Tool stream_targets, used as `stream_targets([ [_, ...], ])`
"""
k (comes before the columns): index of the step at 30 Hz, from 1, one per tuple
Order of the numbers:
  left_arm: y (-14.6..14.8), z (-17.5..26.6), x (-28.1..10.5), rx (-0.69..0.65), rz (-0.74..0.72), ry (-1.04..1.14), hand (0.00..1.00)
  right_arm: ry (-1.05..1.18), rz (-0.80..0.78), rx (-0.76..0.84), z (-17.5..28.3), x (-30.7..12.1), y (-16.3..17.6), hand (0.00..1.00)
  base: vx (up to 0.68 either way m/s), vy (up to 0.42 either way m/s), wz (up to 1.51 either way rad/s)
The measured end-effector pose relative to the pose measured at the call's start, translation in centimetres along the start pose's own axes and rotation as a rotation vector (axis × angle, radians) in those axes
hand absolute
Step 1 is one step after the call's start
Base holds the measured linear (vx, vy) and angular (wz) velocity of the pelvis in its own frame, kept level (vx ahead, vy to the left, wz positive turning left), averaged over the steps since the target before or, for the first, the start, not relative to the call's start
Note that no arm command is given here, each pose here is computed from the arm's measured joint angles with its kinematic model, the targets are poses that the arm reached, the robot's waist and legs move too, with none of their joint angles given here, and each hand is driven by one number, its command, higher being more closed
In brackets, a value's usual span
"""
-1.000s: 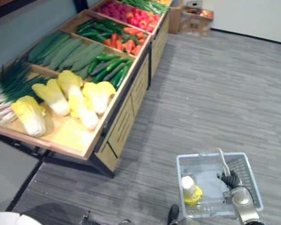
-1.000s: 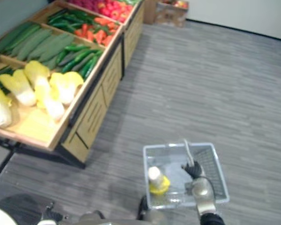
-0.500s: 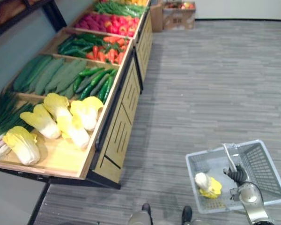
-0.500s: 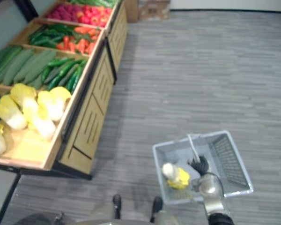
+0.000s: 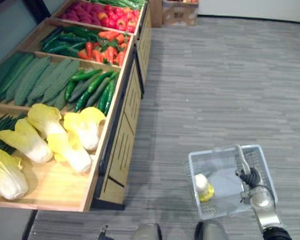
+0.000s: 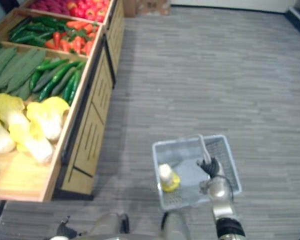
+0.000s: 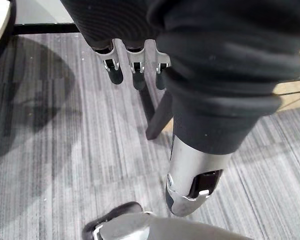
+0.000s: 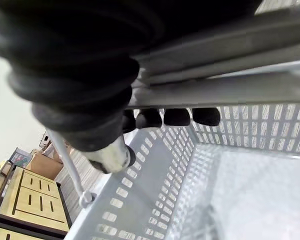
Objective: Pick vegetable in the basket
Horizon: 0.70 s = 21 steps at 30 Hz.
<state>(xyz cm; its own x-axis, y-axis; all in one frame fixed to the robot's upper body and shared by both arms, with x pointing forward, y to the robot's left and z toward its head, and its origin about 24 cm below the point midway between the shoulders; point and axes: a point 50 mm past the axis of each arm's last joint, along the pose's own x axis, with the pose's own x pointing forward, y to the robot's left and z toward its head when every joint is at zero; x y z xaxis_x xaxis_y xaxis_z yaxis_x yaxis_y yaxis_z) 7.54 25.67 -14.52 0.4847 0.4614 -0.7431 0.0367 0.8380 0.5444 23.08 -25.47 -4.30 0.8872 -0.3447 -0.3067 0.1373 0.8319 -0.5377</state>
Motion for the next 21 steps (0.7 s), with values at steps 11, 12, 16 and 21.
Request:
stream_targets([
  [11, 1.4, 4.0, 1.4, -0.057, 0.069, -0.094, 0.00, -0.050, -0.036, -0.005, 2.2, 1.7, -1.1, 1.00, 0.37, -0.164, 0.36],
  [12, 1.0, 4.1, 1.3, -0.064, 0.059, -0.093, 0.00, -0.050, -0.039, -0.008, 2.3, 1.8, -1.2, 1.00, 0.48, -0.376, 0.34],
  [16, 0.1, 3.3, 1.0, -0.079, 0.037, -0.054, 0.00, -0.044, -0.033, -0.002, 2.0, 1.4, -0.9, 1.00, 0.42, -0.358, 0.26],
  [21, -1.1, 2.2, 0.5, -0.116, 0.007, -0.013, 0.00, -0.056, -0.050, 0.000, 1.9, 1.1, -1.3, 1.00, 0.38, -0.268, 0.13],
])
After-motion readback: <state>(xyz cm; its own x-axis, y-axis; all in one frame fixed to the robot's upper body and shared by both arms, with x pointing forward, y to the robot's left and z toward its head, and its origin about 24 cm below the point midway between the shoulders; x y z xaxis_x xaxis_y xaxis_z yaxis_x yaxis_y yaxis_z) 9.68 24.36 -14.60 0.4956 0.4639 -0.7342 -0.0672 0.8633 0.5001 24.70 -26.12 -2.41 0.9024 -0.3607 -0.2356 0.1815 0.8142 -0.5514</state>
